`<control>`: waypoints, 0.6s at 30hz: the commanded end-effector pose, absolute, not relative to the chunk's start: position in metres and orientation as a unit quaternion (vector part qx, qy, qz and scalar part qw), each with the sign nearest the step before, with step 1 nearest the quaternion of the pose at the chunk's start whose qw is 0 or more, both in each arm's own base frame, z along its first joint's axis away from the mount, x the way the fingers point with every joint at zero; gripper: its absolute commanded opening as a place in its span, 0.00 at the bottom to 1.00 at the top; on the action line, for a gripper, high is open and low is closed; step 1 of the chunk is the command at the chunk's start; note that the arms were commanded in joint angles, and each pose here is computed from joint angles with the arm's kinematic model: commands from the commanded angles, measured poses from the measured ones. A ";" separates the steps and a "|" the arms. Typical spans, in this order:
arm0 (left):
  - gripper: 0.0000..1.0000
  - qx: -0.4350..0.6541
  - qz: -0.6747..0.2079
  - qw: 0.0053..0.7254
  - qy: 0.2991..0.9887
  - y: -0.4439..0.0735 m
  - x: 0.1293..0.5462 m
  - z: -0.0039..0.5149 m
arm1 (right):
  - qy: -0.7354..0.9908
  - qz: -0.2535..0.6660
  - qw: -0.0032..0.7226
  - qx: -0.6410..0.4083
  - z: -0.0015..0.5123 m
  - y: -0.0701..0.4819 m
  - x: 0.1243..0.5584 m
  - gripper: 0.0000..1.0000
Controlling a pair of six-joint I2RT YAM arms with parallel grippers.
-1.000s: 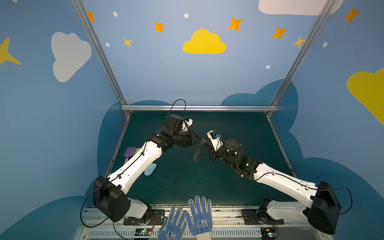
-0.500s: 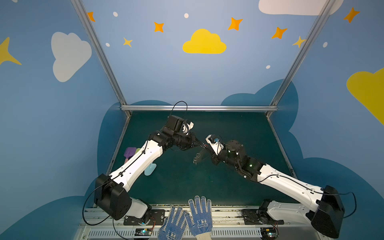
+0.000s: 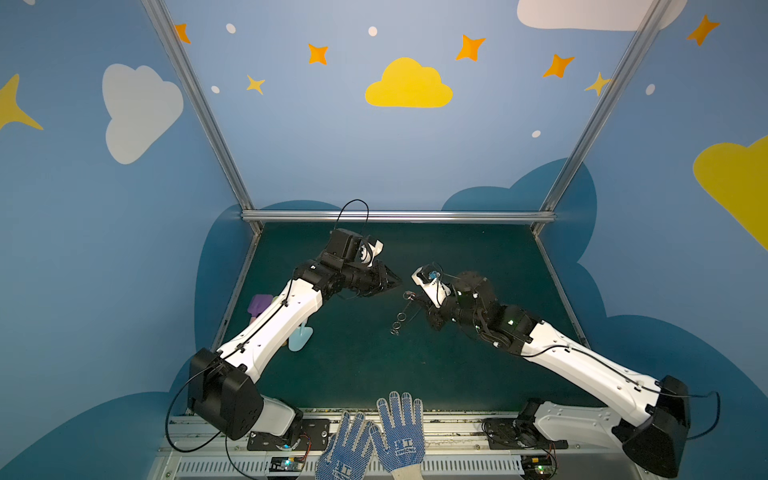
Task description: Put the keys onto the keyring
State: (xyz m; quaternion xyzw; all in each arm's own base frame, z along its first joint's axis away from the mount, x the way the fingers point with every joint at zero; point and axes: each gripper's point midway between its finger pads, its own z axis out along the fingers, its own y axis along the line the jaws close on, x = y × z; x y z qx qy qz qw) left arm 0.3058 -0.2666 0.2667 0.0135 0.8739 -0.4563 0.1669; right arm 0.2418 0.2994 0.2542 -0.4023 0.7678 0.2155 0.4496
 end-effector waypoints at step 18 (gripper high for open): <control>0.36 0.176 -0.266 0.389 0.864 -0.264 0.297 0.254 | 0.851 0.225 0.334 -0.336 0.245 0.287 0.251 0.00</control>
